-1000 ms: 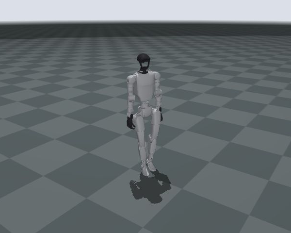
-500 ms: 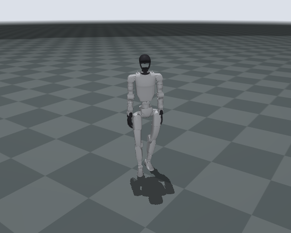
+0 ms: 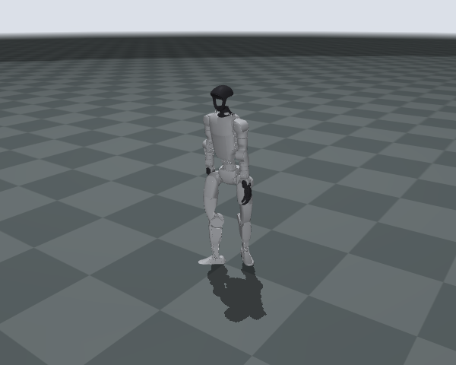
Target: Upper body actions
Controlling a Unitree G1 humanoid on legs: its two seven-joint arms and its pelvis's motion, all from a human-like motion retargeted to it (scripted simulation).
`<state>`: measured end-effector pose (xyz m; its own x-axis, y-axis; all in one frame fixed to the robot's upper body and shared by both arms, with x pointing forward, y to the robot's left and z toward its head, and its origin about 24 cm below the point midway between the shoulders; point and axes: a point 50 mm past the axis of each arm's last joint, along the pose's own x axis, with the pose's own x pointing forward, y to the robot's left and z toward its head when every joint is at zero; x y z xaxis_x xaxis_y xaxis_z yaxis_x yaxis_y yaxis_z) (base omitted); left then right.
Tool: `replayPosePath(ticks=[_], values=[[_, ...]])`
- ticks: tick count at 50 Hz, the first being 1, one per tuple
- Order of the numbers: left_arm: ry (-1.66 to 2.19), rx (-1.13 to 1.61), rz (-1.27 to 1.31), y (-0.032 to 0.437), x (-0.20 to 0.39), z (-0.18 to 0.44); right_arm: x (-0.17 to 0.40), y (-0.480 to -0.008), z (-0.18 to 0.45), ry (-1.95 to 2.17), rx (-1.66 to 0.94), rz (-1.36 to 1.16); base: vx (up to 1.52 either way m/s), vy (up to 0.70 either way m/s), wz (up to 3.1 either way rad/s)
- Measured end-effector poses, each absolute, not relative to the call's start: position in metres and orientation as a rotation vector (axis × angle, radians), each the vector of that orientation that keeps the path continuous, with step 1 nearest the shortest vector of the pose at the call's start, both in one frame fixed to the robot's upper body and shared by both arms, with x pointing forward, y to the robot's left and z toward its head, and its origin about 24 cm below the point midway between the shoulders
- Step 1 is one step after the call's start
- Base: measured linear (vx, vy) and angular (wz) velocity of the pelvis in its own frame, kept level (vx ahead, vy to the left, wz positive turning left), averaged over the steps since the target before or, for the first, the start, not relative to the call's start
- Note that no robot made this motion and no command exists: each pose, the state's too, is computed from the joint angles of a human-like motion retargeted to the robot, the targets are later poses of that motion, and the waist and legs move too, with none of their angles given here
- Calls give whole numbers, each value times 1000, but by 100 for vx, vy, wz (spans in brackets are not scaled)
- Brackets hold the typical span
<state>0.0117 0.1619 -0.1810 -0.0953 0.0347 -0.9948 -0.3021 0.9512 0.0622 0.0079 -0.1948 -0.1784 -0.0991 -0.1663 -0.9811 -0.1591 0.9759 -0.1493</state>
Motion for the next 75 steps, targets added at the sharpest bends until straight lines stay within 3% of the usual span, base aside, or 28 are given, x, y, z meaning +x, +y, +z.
replayPosePath(ticks=[10, 19, 26, 32, 42, 50, 65, 75], values=[[1549, -264, 259, 147, 41, -181, -4, -193, -178, 1727, -196, 4, 26, -22, -61], [1500, -209, 256, 152, 56, -180, 45, -195, -178, 1544, -291, 138, 18, -12, -92], [1495, -208, 254, 148, 59, -180, 71, -204, -174, 1467, -282, 104, 5, 7, -82], [1550, -198, 253, 150, 43, -181, 62, -203, -175, 1503, -236, 80, 8, 6, -49], [1701, -246, 317, 152, -8, -181, -1, -200, -177, 1738, -205, 90, 17, 6, -31], [1681, -238, 328, 156, -1, -181, -28, -194, -176, 1835, -137, 103, 10, 6, -5], [1571, -234, 262, 146, 33, -182, 26, -191, -179, 1634, -174, 161, 0, 5, -14], [1628, -216, 232, 146, 14, -182, 33, -190, -179, 1602, -167, 144, 0, 5, -5]])
